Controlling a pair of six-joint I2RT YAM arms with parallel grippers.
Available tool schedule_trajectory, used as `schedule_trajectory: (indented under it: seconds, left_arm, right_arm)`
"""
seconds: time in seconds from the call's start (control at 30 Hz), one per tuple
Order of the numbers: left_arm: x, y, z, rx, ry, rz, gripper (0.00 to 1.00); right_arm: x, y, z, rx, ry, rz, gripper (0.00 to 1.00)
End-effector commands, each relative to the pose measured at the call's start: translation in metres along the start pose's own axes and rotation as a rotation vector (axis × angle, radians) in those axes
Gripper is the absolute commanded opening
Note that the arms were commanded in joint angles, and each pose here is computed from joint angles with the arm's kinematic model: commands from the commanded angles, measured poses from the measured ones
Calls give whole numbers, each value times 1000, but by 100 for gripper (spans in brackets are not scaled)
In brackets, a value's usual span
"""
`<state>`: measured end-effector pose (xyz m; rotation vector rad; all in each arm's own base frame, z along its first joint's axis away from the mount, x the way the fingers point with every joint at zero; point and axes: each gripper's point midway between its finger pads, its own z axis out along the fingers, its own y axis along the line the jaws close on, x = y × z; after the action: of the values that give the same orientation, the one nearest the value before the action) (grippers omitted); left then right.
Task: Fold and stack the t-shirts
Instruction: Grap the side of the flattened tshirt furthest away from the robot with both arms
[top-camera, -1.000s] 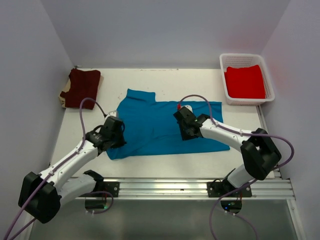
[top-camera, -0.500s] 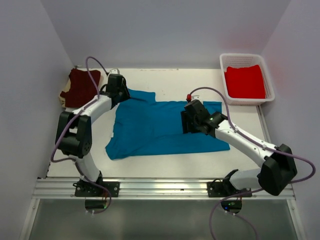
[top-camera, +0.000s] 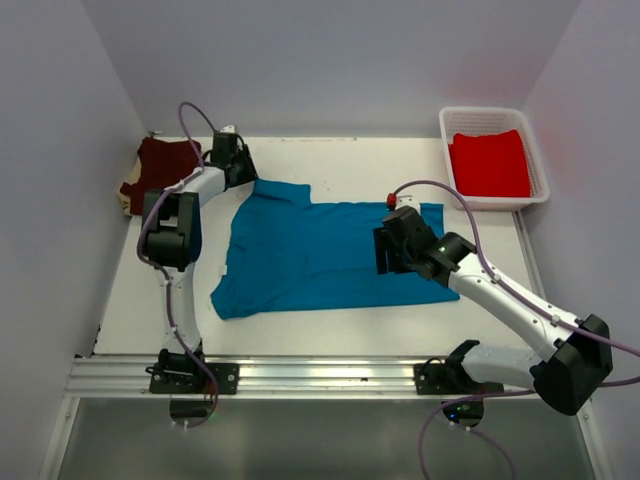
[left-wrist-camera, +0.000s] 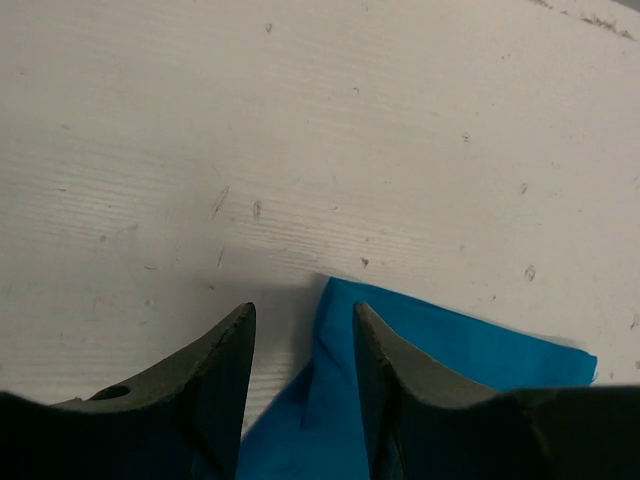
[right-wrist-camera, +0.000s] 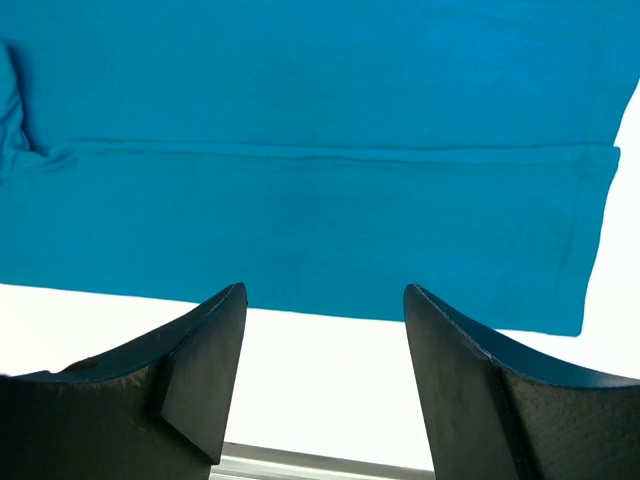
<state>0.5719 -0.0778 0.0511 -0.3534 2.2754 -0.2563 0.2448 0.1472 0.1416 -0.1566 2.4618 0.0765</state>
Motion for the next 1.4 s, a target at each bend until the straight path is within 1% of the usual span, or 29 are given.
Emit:
schedule_trajectory:
  seconds: [0.0,0.13,0.3,0.33,0.43,0.53,0.6,0.63,0.67,0.7,1.03,1.13,1.17,1.2,1.23,1.3,1.33,1.37]
  left_arm:
    - [-14,-8,10,106,-17,9,47]
    - [-10,-7,15,146,-7,-8,45]
    - [-2,-18,19,227,11,-9,43]
    - [-7,-23,20,252,-14,-6,42]
    - [-1,-32,21,318,2,-2,41]
    - [7,-33,23,336,26,-4,37]
    - [8,-32,23,332,25,-1,26]
    - [9,-31,23,330,27,1,19]
    - [6,-31,21,324,21,3,2]
    - [6,-30,21,318,20,4,0]
    - [-17,-32,4,300,-34,31,0]
    - [-29,-38,-12,315,-63,30,0]
    - [-35,-40,-23,315,-74,29,0]
    - [-37,-41,-30,313,-82,27,0]
    - [-39,-40,-37,302,-91,17,0]
    - [-41,-43,-58,308,-104,4,0]
    - [-50,-47,-76,319,-130,5,0]
    - [-35,-41,-79,310,-107,-5,0]
  right_arm:
    - [-1,-6,-9,13,-17,11,68]
    - [-1,-7,-11,16,-21,21,68]
    - [-3,-8,-11,19,-28,25,68]
    - [-3,-8,-11,21,-27,24,68]
    - [-1,-10,-8,33,-24,21,68]
    - [0,-11,-7,41,-21,19,68]
    - [-2,-12,-6,52,-28,18,68]
    - [-2,-13,-5,59,-30,18,67]
    - [-1,-14,-3,67,-29,16,67]
    - [-1,-15,-3,70,-29,15,67]
    - [-14,-18,4,117,-51,20,66]
    - [-22,-24,6,151,-67,22,66]
    - [-27,-33,7,183,-75,35,67]
    - [-28,-38,12,207,-66,38,69]
    - [-37,-40,12,215,-76,54,73]
    - [-46,-53,22,252,-63,103,74]
    - [-58,-54,23,245,-84,133,75]
    - [-64,-64,28,261,-85,180,75]
